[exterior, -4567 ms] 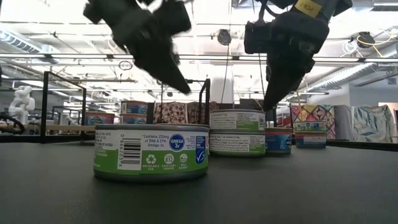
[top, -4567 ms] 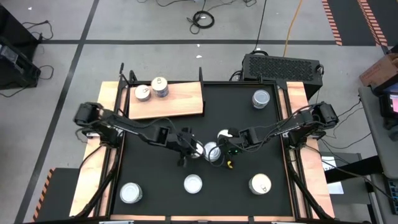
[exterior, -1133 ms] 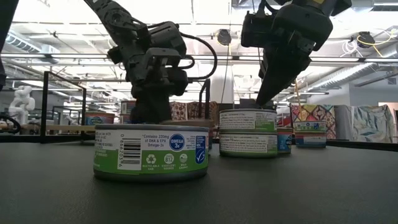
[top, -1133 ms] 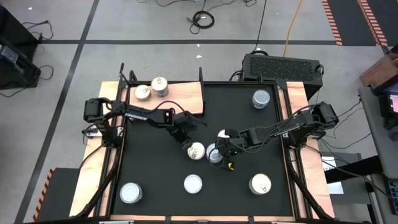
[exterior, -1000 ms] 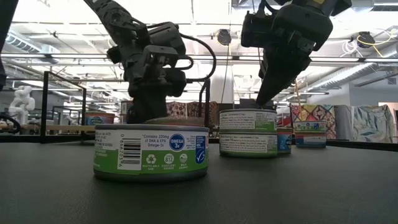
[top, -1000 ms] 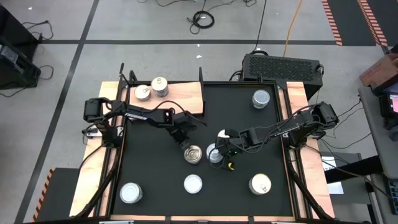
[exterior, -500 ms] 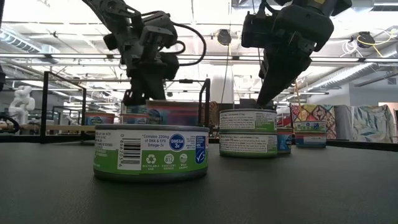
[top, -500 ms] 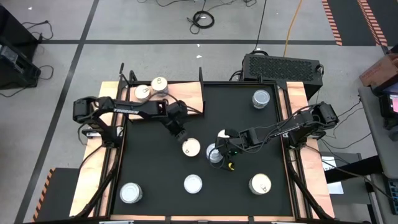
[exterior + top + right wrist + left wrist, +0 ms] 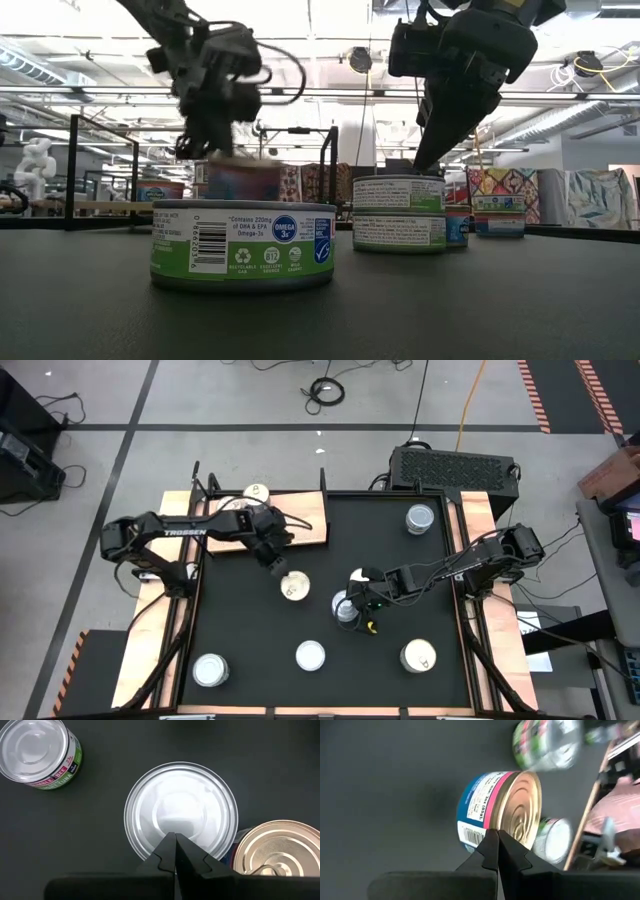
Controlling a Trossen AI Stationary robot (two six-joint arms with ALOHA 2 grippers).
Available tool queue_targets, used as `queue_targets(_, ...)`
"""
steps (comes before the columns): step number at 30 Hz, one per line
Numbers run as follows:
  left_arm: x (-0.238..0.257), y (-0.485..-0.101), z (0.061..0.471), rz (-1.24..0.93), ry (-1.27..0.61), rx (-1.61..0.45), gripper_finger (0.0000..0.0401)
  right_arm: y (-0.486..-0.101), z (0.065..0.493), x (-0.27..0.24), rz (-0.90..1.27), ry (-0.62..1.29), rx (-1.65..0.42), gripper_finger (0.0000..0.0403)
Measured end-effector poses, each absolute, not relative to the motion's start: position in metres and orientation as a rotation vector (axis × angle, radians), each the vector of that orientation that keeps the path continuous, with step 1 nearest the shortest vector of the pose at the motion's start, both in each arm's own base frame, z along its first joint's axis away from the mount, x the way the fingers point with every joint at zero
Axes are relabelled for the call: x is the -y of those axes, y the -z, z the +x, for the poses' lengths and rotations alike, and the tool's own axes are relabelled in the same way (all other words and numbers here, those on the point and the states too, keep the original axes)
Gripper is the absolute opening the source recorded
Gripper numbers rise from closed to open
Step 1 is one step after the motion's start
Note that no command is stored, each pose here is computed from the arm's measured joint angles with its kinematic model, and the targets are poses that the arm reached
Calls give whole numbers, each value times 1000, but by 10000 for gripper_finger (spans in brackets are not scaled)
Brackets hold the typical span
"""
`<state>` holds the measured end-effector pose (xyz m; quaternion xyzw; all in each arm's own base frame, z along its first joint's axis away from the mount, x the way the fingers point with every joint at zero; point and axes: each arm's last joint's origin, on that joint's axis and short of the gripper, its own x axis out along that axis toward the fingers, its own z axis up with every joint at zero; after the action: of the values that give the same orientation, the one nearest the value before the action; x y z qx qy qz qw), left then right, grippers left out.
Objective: Stack canned seafood by type on shelf
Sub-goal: Stack the blue and pink tuna can on top of the left blue and pink tuna can on the shelf
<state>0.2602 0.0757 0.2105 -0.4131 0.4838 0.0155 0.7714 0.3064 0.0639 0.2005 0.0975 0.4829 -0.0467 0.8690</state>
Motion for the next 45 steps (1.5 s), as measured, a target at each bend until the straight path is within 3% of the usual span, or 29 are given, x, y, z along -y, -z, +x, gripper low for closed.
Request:
queue_targets(8, -72, -158, 239, -947, -113, -1102, 0, -200, 306, -64, 204, 98, -1009, 0)
queue_targets(14, -71, -151, 235, -984, -105, -1095, 2, -201, 308, -64, 207, 95, -997, 0)
queue_targets(30, -70, -152, 239, -966, -128, -1069, 166, -201, 308, -62, 211, 99, -991, 0)
queue_targets(45, -60, -152, 242, -900, -95, -1082, 173, -201, 308, -62, 211, 99, -991, 0)
